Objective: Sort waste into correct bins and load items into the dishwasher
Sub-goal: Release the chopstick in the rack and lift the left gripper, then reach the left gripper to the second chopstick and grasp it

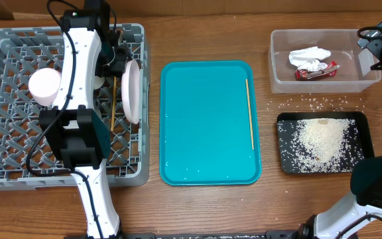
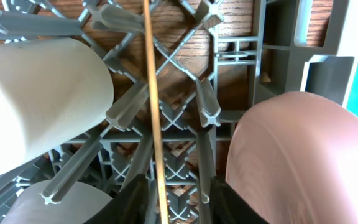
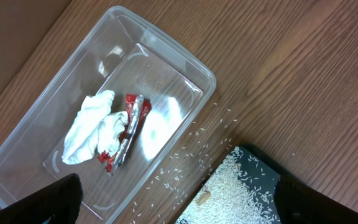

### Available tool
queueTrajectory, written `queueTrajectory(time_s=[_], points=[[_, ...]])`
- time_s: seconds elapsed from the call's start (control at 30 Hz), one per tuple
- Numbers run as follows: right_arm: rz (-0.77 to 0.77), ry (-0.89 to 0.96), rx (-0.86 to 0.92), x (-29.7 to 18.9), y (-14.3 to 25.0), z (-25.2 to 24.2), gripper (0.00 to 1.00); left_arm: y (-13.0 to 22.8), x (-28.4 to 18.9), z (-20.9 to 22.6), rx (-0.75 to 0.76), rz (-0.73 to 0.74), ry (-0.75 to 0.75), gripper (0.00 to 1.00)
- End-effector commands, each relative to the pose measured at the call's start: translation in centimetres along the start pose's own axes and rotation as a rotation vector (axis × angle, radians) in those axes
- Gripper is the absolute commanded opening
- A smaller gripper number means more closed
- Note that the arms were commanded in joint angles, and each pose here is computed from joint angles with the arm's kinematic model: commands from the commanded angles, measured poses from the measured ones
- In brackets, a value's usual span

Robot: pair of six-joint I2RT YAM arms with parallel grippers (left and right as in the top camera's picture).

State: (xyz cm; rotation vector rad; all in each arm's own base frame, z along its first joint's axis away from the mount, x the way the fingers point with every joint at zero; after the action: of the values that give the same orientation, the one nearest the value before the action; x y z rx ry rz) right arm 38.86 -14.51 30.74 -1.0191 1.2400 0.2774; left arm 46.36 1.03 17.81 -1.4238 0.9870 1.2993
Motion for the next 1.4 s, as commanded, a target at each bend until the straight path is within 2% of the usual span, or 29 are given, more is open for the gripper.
queueTrajectory(time_s=[0.0, 0.2, 0.3, 0.37, 0.4, 0.43, 0.47, 0.6, 0.87, 1.03, 1.27, 1.37], points=[[-0.012, -0.002, 0.004, -0.4, -0.1, 0.0, 1.0, 0.0, 0.3, 0.3, -0.031, 0.009, -0.008, 0.35], [-0.012, -0.002, 0.004, -0.4, -0.1, 0.0, 1.0, -0.1, -2.5, 0.3, -0.077, -0.039, 0.004, 0.36], [-0.012, -0.003, 0.004, -0.4, -0.1, 0.0, 1.0, -0.7, -5.6, 0.3, -0.1, -0.12, 0.027, 0.43], [-0.012, -0.003, 0.004, -0.4, -0.1, 0.0, 1.0, -1.0, -8.0, 0.3, -0.127, -0.183, 0.047, 0.59], [-0.012, -0.002, 0.004, -0.4, -0.1, 0.0, 1.0, -1.1, -9.0, 0.3, -0.138, -0.208, 0.059, 0.73], [-0.012, -0.003, 0.004, -0.4, -0.1, 0.0, 1.0, -1.1, -10.1, 0.2, -0.14, -0.231, 0.077, 0.8], [-0.012, -0.002, 0.004, -0.4, -0.1, 0.0, 1.0, -1.0, -11.2, -0.1, -0.136, -0.25, 0.107, 0.82], [-0.012, -0.002, 0.004, -0.4, -0.1, 0.0, 1.0, 0.3, -13.7, -2.4, -0.067, -0.262, 0.221, 0.84], [-0.012, -0.002, 0.004, -0.4, -0.1, 0.0, 1.0, 3.3, -14.3, -9.8, 0.11, -0.248, 0.261, 0.85], [-0.012, -0.002, 0.004, -0.4, -0.1, 0.0, 1.0, 4.8, -14.7, -15.2, 0.068, -0.261, 0.337, 0.76], [-0.012, -0.002, 0.004, -0.4, -0.1, 0.0, 1.0, 6.8, -11.9, -21.9, 0.166, -0.226, 0.369, 0.74], [-0.012, -0.003, 0.004, -0.4, -0.1, 0.0, 1.0, 7.9, -9.1, -24.5, 0.169, -0.166, 0.354, 0.68]])
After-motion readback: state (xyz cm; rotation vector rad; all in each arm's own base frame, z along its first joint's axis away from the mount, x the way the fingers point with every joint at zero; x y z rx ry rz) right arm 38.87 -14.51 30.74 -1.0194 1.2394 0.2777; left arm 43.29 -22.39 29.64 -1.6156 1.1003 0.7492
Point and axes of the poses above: each gripper's point midway between its finger pads, its own x axis out along the fingers, its own z axis along the line the jaws close on, y = z × x, the point moved 6 cm from there along -x, back along the fingers, and after that the axes turned 14 degrees about -x, right-handed, at the moved point
